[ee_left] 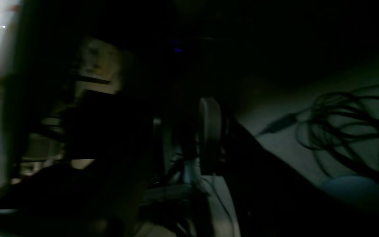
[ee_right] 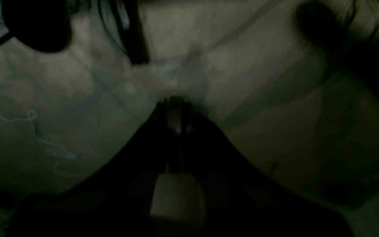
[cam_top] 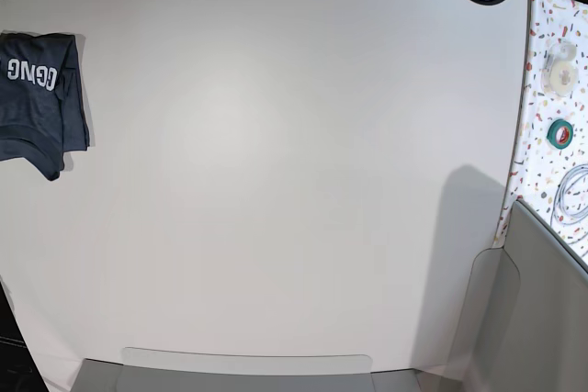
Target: Layout the t-shirt on the table in an organized manner, then fold the t-shirt properly
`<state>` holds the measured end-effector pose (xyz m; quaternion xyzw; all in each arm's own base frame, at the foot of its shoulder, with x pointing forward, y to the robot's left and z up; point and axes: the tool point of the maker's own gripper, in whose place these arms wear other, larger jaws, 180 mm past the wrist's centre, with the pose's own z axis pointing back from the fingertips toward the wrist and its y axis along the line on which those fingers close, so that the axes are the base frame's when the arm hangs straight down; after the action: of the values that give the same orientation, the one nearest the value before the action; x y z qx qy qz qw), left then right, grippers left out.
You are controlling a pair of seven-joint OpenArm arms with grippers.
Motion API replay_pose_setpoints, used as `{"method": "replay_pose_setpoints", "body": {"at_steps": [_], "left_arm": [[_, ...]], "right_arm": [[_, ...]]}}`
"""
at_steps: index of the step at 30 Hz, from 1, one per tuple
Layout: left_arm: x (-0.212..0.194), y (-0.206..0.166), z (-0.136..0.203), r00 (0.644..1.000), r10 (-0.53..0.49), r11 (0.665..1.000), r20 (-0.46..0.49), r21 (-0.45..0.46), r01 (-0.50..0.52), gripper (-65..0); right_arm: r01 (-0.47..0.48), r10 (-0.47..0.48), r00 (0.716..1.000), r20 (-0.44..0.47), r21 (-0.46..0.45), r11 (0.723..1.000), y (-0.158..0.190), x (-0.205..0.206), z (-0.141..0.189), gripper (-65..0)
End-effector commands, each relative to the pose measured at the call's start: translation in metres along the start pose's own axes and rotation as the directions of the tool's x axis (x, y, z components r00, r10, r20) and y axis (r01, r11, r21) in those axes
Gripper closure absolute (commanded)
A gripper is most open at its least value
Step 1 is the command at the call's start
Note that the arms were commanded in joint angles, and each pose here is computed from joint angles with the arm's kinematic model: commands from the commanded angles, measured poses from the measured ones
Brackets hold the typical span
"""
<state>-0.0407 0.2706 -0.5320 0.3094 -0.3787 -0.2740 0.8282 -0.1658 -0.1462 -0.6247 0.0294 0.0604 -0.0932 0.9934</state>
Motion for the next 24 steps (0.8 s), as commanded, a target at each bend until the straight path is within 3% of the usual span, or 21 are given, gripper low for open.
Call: {"method": "replay_pose_setpoints", "body": {"at_steps": [1, 5, 8, 12, 18, 24], "left_arm": [[0.002, -0.006, -0.005, 1.0, -0.006, 1.0, -0.008, -0.015, 0.006, -14.4], [0.016, -0.043, -0.019, 0.998, 0.005, 0.994, -0.058, -0.109, -0.011, -14.4], [0.012, -0.076, -0.021, 0.976, 0.111, 0.969, -0.189, -0.199, -0.149, -14.2], [0.012, -0.112, -0.026, 0.904, 0.234, 0.892, -0.359, -0.291, -0.346, -14.1], [0.015, -0.139, -0.036, 0.818, 0.259, 0.798, -0.513, -0.364, -0.48, -14.1], [0.023, -0.136, -0.052, 0.817, 0.263, 0.8, -0.514, -0.357, -0.482, -14.3]], "right_arm": [[0.01, -0.01, 1.0, 0.0, 0.016, 1.0, 0.015, 0.004, -0.006, 0.0], [-0.007, 0.003, 0.997, 0.074, 0.051, 0.999, 0.043, 0.049, -0.018, 0.0], [-0.076, 0.067, 0.989, 0.129, 0.073, 0.994, 0.065, 0.088, -0.02, 0.0], [-0.134, 0.114, 0.975, 0.193, 0.096, 0.986, 0.093, 0.133, -0.019, 0.0], [-0.141, 0.106, 0.967, 0.232, 0.136, 0.981, 0.128, 0.176, -0.016, 0.0], [-0.151, 0.103, 0.962, 0.251, 0.179, 0.972, 0.16, 0.195, -0.011, 0.0]]}}
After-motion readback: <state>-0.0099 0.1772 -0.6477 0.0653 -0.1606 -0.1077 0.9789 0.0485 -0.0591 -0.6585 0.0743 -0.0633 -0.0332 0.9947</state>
